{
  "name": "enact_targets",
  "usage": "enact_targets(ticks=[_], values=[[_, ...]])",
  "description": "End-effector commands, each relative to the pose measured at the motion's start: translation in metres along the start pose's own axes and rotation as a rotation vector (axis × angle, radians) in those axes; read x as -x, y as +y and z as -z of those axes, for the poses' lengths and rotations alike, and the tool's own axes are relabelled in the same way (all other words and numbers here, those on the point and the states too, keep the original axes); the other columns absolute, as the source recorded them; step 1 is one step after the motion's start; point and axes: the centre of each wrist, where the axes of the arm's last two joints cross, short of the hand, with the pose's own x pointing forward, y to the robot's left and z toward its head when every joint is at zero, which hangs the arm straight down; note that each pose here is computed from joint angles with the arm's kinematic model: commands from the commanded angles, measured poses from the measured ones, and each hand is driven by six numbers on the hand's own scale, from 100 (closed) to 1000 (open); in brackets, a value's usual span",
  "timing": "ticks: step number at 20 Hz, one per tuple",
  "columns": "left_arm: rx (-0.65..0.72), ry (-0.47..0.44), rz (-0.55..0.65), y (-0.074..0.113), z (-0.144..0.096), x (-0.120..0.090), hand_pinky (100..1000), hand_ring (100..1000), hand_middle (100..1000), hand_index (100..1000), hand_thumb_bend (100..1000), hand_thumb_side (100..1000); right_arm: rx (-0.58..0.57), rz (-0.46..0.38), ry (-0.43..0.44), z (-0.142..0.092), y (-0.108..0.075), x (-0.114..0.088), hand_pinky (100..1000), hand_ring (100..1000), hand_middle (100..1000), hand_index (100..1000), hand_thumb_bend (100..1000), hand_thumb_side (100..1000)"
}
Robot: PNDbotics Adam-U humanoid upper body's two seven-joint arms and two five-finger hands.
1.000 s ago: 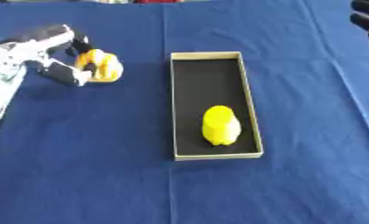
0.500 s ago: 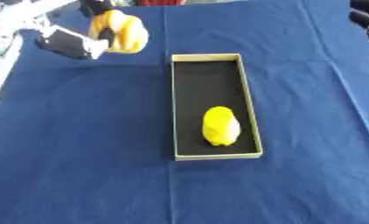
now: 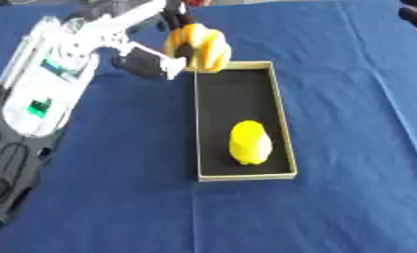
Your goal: Pick up objects on the table and place them in the box.
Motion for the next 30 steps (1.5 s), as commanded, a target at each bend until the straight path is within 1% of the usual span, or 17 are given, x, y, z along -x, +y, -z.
enact_targets(ticks=[1, 5, 7, 14, 16, 21, 23, 24, 25, 26, 28, 30], values=[[-0.016, 0.033, 0.045, -0.010, 0.010, 0.000, 741, 701, 607, 648, 100, 100, -0.010, -0.002, -0.035, 0.006, -0.003, -0.008, 868, 839, 777, 835, 100, 757], [-0.016, 0.081, 0.044, -0.028, 0.020, 0.008, 739, 699, 607, 649, 100, 100, -0.010, 0.004, -0.038, 0.007, -0.002, -0.008, 868, 839, 777, 835, 100, 757], [-0.019, 0.093, 0.035, -0.037, 0.025, 0.009, 738, 698, 609, 651, 100, 114, -0.012, 0.007, -0.037, 0.007, -0.002, -0.008, 868, 839, 777, 834, 100, 757], [-0.017, 0.078, 0.046, -0.062, 0.038, 0.002, 744, 707, 621, 666, 100, 155, -0.011, 0.019, -0.028, 0.006, 0.001, -0.007, 868, 838, 776, 834, 100, 762], [-0.022, 0.078, 0.050, -0.066, 0.039, 0.001, 745, 708, 622, 666, 100, 152, -0.010, 0.020, -0.025, 0.005, 0.001, -0.007, 868, 838, 776, 834, 100, 762], [-0.066, 0.054, 0.077, -0.065, 0.043, -0.009, 747, 712, 626, 671, 104, 161, -0.008, 0.025, -0.018, 0.004, 0.001, -0.006, 868, 838, 776, 834, 100, 763], [-0.052, 0.042, 0.093, -0.067, 0.044, -0.012, 762, 737, 663, 707, 166, 206, -0.009, 0.028, -0.019, 0.004, 0.002, -0.006, 868, 838, 776, 833, 100, 762], [-0.040, 0.039, 0.104, -0.068, 0.045, -0.012, 777, 759, 697, 743, 205, 239, -0.010, 0.029, -0.019, 0.004, 0.002, -0.006, 868, 838, 775, 833, 100, 762], [-0.014, 0.040, 0.121, -0.071, 0.045, -0.012, 808, 801, 750, 820, 269, 295, -0.010, 0.030, -0.019, 0.004, 0.002, -0.006, 868, 838, 775, 833, 100, 762], [0.010, 0.041, 0.138, -0.073, 0.045, -0.012, 861, 859, 806, 890, 362, 363, -0.009, 0.031, -0.018, 0.004, 0.002, -0.006, 868, 838, 775, 833, 100, 763], [0.057, 0.043, 0.175, -0.075, 0.046, -0.010, 909, 897, 834, 921, 456, 422, -0.009, 0.031, -0.016, 0.003, 0.002, -0.006, 868, 838, 775, 833, 100, 764], [0.078, 0.047, 0.212, -0.074, 0.045, -0.009, 928, 918, 850, 943, 533, 455, -0.009, 0.031, -0.015, 0.003, 0.002, -0.006, 868, 838, 775, 833, 100, 764]])
